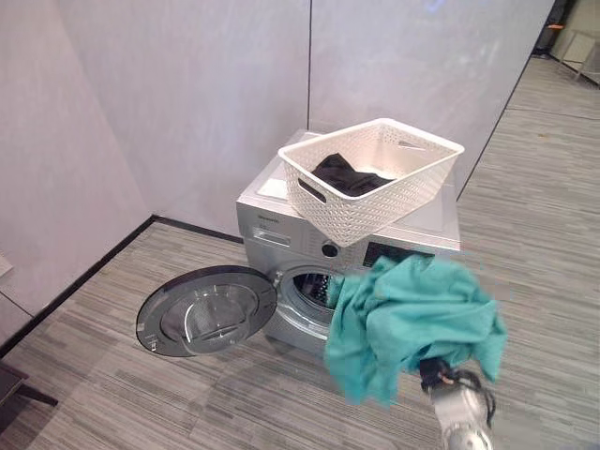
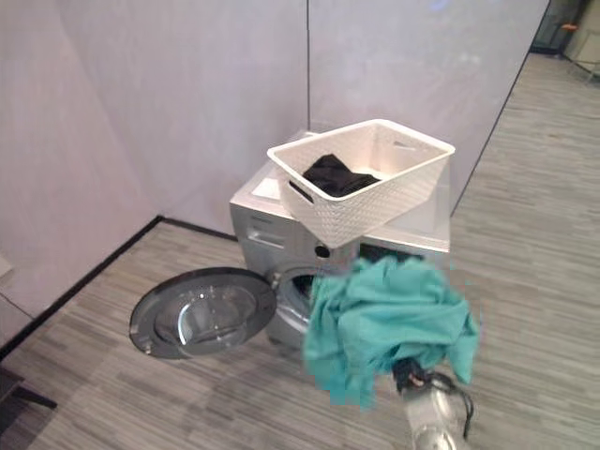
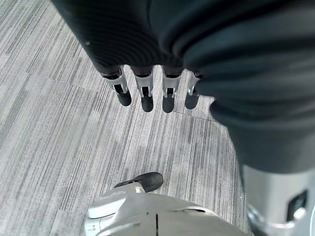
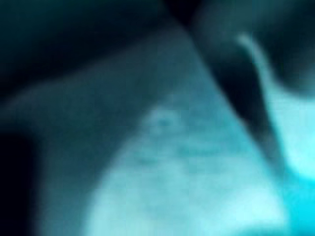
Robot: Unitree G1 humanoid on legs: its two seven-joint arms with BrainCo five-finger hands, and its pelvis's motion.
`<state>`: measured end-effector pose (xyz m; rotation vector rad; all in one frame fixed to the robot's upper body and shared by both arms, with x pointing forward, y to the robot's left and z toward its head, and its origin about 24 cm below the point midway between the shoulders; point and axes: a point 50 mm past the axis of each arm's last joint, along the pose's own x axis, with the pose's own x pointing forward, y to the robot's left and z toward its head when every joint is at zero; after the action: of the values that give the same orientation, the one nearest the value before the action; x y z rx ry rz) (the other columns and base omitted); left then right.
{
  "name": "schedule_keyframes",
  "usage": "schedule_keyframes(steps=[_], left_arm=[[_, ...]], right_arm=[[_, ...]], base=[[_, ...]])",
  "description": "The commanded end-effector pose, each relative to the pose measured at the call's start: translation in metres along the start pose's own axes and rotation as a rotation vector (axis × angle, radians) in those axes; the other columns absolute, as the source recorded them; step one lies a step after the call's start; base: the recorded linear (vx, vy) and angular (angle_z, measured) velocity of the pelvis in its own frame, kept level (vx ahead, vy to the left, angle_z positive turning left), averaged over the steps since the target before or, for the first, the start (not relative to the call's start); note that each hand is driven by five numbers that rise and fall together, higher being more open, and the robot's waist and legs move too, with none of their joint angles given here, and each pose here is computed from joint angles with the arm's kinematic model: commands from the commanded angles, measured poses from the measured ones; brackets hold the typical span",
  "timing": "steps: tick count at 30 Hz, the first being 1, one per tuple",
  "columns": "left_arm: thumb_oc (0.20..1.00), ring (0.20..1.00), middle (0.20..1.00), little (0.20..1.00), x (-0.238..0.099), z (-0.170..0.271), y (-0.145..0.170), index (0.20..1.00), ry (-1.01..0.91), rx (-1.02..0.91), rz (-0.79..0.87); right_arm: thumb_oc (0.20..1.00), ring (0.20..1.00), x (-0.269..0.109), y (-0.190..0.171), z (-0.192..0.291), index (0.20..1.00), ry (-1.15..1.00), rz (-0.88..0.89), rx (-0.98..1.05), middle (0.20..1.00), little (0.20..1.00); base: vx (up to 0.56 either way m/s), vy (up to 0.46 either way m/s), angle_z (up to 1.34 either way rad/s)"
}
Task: Grab the laundry basket,head to the washer,open it,put in the laundry and shut it.
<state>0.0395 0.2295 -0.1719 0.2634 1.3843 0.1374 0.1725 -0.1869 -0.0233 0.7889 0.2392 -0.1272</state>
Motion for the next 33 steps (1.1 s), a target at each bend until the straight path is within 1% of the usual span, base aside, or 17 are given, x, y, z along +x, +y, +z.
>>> schedule_keyframes(steps=[1,3,4,5,6,7,9,13,14,20,21,24,26,27,28,31,33], left_arm=[[1.000,1.000,1.000,1.000,0.001,0.003,0.014,1.000,0.016,-0.067,0.024],[1.000,1.000,1.000,1.000,0.001,0.004,0.014,1.000,0.017,-0.130,0.018],[1.000,1.000,1.000,1.000,0.002,0.010,0.013,1.000,-0.008,-0.122,0.015],[1.000,1.000,1.000,1.000,0.002,0.010,0.013,1.000,-0.008,-0.122,0.015],[1.000,1.000,1.000,1.000,0.002,0.017,0.012,1.000,-0.035,-0.098,0.016],[1.000,1.000,1.000,1.000,0.002,0.017,0.012,1.000,-0.035,-0.099,0.016],[1.000,1.000,1.000,1.000,0.002,0.037,0.010,1.000,-0.109,-0.024,0.018],[1.000,1.000,1.000,1.000,0.002,0.054,0.011,1.000,-0.157,0.039,0.030],[1.000,1.000,1.000,1.000,0.000,0.079,0.011,1.000,-0.228,0.103,0.048],[1.000,1.000,1.000,1.000,-0.002,0.094,0.005,1.000,-0.275,0.149,0.062],[1.000,1.000,1.000,1.000,-0.003,0.102,0.010,1.000,-0.296,0.159,0.084],[1.000,1.000,1.000,1.000,-0.005,0.111,0.013,1.000,-0.322,0.186,0.102],[1.000,1.000,1.000,1.000,-0.009,0.130,0.018,1.000,-0.381,0.204,0.141],[1.000,1.000,1.000,1.000,-0.009,0.130,0.018,1.000,-0.381,0.204,0.141],[1.000,1.000,1.000,1.000,-0.012,0.142,0.019,1.000,-0.427,0.214,0.156],[1.000,1.000,1.000,1.000,-0.017,0.158,0.017,1.000,-0.476,0.235,0.163],[1.000,1.000,1.000,1.000,-0.019,0.168,0.015,1.000,-0.498,0.231,0.165]], right_arm=[[0.200,0.200,0.012,0.034,0.004,0.200,-0.053,0.176,0.130,0.200,0.200],[0.200,0.200,0.009,0.021,-0.017,0.200,0.030,0.106,0.148,0.200,0.200],[0.200,0.200,0.009,0.008,-0.033,0.200,0.093,0.039,0.160,0.200,0.200],[0.200,0.200,0.009,0.008,-0.033,0.200,0.093,0.039,0.160,0.200,0.200],[0.200,0.200,0.011,-0.001,-0.044,0.200,0.137,-0.017,0.148,0.200,0.200],[0.200,0.200,0.011,-0.001,-0.044,0.200,0.137,-0.017,0.149,0.200,0.200],[0.200,0.200,0.019,-0.008,-0.051,0.200,0.176,-0.066,0.121,0.200,0.200],[0.200,0.200,0.028,-0.006,-0.049,0.200,0.169,-0.063,0.115,0.200,0.200],[0.200,0.200,0.040,-0.002,-0.035,0.200,0.114,-0.050,0.107,0.200,0.200],[0.200,0.200,0.054,0.005,-0.026,0.200,0.081,-0.046,0.088,0.200,0.200],[0.200,0.200,0.068,0.018,-0.018,0.200,0.055,-0.010,0.063,0.200,0.200],[0.200,0.200,0.074,0.028,-0.016,0.200,0.037,0.013,0.077,0.200,0.200],[0.200,0.200,0.084,0.041,-0.014,0.200,0.015,0.026,0.084,0.200,0.200],[0.200,0.200,0.084,0.041,-0.014,0.200,0.015,0.026,0.084,0.200,0.200],[0.200,0.200,0.090,0.052,-0.006,0.200,-0.020,0.053,0.092,0.200,0.200],[0.200,0.200,0.097,0.064,0.005,0.200,-0.071,0.071,0.108,0.200,0.200],[0.200,0.200,0.105,0.067,0.013,0.200,-0.106,0.051,0.120,0.200,0.200]], base=[[0.00,0.000,0.00],[0.00,0.000,0.00],[0.00,0.000,0.00],[-0.06,0.016,-0.01],[-0.04,0.005,0.00],[-0.11,0.011,-0.01],[-0.16,0.012,-0.01],[-0.19,-0.033,0.00],[-0.25,-0.052,0.22],[-0.06,0.087,0.55],[-0.05,0.237,-0.12],[0.02,0.201,-0.15],[0.02,0.205,0.15],[0.04,0.190,0.08],[0.06,0.066,0.06],[0.09,0.005,-0.05],[0.21,-0.209,-0.01]])
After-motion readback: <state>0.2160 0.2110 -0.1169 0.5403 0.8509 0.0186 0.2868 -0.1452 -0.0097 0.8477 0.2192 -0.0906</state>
